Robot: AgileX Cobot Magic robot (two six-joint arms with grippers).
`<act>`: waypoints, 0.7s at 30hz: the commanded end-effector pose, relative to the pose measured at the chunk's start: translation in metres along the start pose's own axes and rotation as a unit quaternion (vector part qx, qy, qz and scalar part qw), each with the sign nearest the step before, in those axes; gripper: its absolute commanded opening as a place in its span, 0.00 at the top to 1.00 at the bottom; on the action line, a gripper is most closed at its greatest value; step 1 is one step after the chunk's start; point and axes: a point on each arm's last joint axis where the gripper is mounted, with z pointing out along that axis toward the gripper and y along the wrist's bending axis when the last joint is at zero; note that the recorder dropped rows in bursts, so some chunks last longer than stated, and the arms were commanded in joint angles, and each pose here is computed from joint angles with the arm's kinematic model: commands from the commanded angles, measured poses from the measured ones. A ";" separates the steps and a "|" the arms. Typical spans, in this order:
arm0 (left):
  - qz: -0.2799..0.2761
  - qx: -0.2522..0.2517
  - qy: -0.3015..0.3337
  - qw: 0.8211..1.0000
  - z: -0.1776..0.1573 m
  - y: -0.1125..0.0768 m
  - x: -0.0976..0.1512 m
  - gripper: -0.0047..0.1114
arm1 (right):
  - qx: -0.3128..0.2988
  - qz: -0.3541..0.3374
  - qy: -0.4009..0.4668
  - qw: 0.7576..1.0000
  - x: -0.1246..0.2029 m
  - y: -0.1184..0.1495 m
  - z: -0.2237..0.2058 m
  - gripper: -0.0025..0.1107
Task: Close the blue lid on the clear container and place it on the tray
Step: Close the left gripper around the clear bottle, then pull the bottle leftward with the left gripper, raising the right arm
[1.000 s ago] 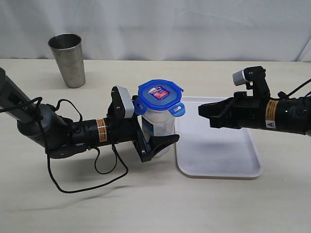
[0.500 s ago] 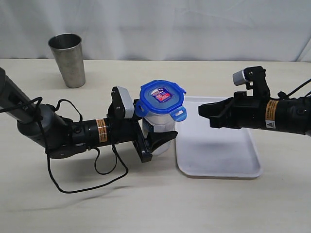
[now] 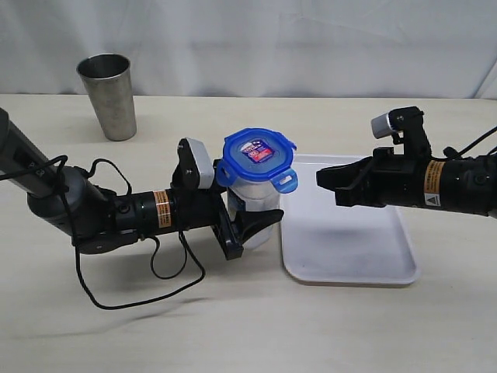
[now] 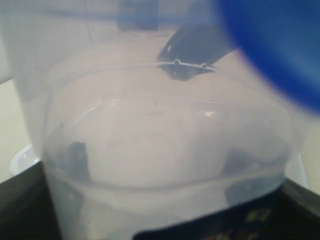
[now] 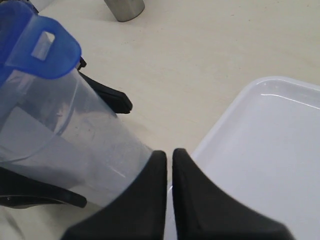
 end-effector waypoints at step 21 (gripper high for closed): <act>-0.009 0.065 0.024 0.998 -0.049 0.031 -0.012 0.96 | -0.023 0.000 -0.016 1.000 -0.006 0.007 -0.002 0.94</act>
